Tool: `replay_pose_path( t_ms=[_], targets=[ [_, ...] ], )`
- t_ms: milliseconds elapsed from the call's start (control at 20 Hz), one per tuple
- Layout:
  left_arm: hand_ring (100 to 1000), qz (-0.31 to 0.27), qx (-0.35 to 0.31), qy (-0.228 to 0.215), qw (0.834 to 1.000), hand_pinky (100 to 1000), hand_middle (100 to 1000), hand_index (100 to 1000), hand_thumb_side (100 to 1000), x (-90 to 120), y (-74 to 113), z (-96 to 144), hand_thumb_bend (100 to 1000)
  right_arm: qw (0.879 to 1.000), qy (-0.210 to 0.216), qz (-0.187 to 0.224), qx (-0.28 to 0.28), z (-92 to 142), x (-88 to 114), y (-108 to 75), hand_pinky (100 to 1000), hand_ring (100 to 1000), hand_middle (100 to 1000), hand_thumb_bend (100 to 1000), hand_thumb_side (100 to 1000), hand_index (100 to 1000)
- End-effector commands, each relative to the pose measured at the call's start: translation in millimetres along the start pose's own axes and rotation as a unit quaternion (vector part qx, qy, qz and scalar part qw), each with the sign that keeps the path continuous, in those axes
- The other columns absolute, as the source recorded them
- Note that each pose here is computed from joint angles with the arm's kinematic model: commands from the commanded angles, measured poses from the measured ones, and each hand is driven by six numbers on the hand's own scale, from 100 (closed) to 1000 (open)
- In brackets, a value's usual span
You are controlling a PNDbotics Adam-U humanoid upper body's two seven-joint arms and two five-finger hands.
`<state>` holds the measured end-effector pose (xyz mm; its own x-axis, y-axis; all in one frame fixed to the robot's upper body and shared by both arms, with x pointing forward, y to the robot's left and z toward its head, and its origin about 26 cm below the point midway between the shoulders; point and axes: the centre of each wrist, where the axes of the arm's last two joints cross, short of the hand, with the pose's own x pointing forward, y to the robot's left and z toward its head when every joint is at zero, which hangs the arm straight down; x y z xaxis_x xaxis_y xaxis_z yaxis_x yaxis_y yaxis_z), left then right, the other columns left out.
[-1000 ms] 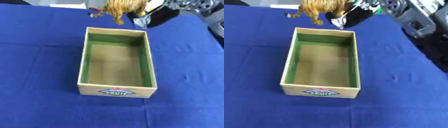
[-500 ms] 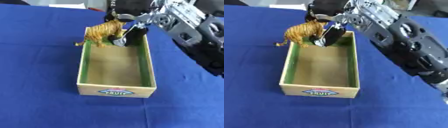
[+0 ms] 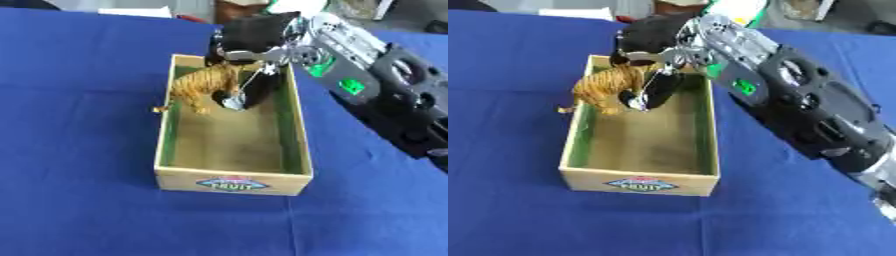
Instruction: Pick up objects on the table and place them in the box.
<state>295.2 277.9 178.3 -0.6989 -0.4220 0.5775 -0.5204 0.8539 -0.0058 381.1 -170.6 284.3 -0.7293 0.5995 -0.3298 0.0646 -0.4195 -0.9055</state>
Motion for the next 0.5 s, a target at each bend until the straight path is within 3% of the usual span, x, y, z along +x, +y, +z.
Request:
replay_pose_path(
  t_ms=[50, 500],
  targets=[
    [558, 0.003, -0.001, -0.010, 1.000, 503, 537, 686, 461, 5, 1.5, -3, 100, 1.000, 0.005, -0.001, 0.004, 2, -4, -1.9, 767, 688, 438, 100, 482, 523],
    [558, 0.004, -0.001, -0.010, 1.000, 503, 538, 685, 460, 5, 1.1, -3, 100, 0.999, 0.026, -0.018, 0.033, 6, -16, 17.3, 770, 697, 444, 100, 483, 528]
  ],
)
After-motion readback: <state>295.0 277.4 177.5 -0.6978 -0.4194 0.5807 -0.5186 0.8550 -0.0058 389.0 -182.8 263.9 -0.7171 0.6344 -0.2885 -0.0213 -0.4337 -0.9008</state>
